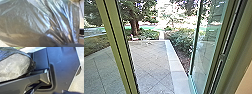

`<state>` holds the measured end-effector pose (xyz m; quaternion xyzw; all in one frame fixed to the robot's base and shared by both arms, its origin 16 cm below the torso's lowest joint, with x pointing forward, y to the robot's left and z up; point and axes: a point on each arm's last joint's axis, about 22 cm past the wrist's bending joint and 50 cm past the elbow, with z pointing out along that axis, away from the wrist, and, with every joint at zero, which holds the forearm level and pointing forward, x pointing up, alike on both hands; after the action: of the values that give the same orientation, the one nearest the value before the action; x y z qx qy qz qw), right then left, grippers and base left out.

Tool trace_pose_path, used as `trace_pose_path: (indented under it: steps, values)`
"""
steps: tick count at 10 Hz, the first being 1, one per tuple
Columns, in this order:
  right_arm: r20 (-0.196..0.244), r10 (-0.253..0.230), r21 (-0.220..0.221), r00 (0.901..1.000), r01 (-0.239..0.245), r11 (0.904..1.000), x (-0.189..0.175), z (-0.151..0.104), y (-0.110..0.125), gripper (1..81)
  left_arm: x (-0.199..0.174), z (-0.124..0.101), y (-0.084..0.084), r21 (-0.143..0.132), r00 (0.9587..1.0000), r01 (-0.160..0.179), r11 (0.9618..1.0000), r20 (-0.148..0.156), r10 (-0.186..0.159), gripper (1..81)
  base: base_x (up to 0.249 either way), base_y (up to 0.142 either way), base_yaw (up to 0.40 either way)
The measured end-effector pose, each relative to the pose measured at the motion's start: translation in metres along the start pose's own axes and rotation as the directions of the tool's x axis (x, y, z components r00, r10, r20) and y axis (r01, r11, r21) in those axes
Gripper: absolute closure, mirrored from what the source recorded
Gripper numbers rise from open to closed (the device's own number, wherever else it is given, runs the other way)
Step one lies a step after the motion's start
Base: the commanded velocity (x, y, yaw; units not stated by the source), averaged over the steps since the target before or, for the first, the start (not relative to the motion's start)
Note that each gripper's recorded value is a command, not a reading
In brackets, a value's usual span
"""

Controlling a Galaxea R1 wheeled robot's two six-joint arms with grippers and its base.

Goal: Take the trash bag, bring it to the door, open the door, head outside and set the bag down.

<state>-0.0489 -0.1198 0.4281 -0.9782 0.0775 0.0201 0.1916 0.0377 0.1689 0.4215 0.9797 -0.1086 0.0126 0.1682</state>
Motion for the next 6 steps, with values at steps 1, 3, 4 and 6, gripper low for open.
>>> trace_pose_path:
  steps: [1,3,4,6]
  values:
    - [0.001,0.002,0.0,1.0,-0.002,1.0,-0.0015,0.0001,0.0,1.0,0.0002,0.0004,0.0017,-0.002,1.0,0.0,1.0,0.0,0.0,81.1,0.0,-0.128,0.0]
    - [0.001,0.001,0.0,1.0,-0.001,1.0,-0.0011,0.0001,-0.0003,1.0,-0.0002,-0.0001,-0.0003,0.0,1.0,0.0,1.0,0.0,0.0,81.1,0.0,-0.128,0.0]
    - [0.001,0.001,0.0,1.0,-0.001,1.0,-0.0011,0.0001,-0.0003,1.0,-0.0001,-0.0001,-0.0004,0.001,1.0,0.0,1.0,0.0,0.0,81.1,0.0,-0.126,0.0]
    - [0.001,0.001,-0.001,1.0,-0.001,1.0,-0.0011,0.0001,0.0002,1.0,0.0,0.0,0.0,0.0,1.0,0.0,1.0,0.0,0.0,81.1,0.0,-0.113,0.0]
